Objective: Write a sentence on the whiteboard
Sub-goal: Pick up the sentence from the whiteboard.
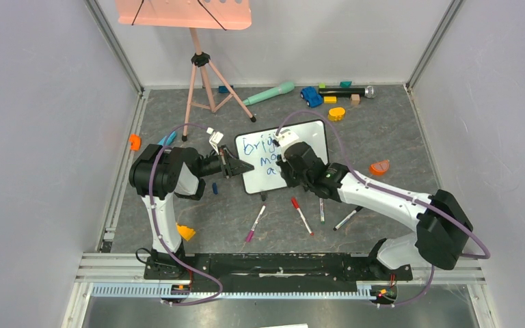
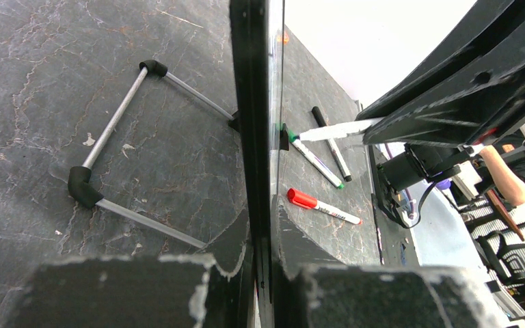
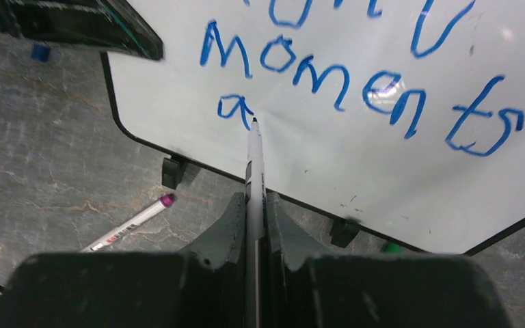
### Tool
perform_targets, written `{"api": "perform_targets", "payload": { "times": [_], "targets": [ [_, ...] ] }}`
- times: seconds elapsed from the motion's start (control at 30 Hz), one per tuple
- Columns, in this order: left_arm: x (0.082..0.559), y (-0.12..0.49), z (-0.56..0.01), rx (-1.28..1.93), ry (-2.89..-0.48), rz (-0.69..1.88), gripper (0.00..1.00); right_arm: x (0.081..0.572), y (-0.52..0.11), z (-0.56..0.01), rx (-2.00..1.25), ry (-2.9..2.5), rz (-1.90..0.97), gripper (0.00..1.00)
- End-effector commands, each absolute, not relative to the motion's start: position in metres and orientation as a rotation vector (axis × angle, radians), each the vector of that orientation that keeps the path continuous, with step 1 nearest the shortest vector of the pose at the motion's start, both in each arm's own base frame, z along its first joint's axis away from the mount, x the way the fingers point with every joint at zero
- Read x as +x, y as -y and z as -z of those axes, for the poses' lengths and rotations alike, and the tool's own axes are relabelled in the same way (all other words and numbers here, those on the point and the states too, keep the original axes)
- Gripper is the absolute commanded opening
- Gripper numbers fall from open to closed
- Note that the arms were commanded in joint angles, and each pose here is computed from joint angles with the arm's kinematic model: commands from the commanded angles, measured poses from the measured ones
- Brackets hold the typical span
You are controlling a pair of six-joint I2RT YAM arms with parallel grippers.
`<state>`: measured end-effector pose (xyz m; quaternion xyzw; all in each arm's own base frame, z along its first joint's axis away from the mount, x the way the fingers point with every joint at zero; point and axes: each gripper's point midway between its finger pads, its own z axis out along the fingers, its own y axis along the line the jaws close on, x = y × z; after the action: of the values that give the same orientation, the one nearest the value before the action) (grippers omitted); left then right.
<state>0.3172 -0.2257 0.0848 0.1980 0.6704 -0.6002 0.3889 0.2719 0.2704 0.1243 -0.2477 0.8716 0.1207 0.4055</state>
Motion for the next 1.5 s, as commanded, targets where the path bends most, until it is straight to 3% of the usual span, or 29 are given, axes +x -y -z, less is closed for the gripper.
{"api": "perform_targets", "payload": {
  "times": [0.0,0.4,1.47],
  "targets": [
    [0.331,0.221,-0.056,0.503,-1.692,1.371,0.02,0.295,-0.282,-0.179,-0.572,-2.067,-0.334,0.0],
    [0.33,0.221,-0.056,0.507,-1.692,1.373,0.02,0.312,-0.27,-0.168,-0.554,-2.1,-0.247,0.0],
    [0.33,0.221,-0.055,0.506,-1.694,1.378,0.02,0.292,-0.257,-0.128,-0.556,-2.188,-0.26,0.0]
  ]
}}
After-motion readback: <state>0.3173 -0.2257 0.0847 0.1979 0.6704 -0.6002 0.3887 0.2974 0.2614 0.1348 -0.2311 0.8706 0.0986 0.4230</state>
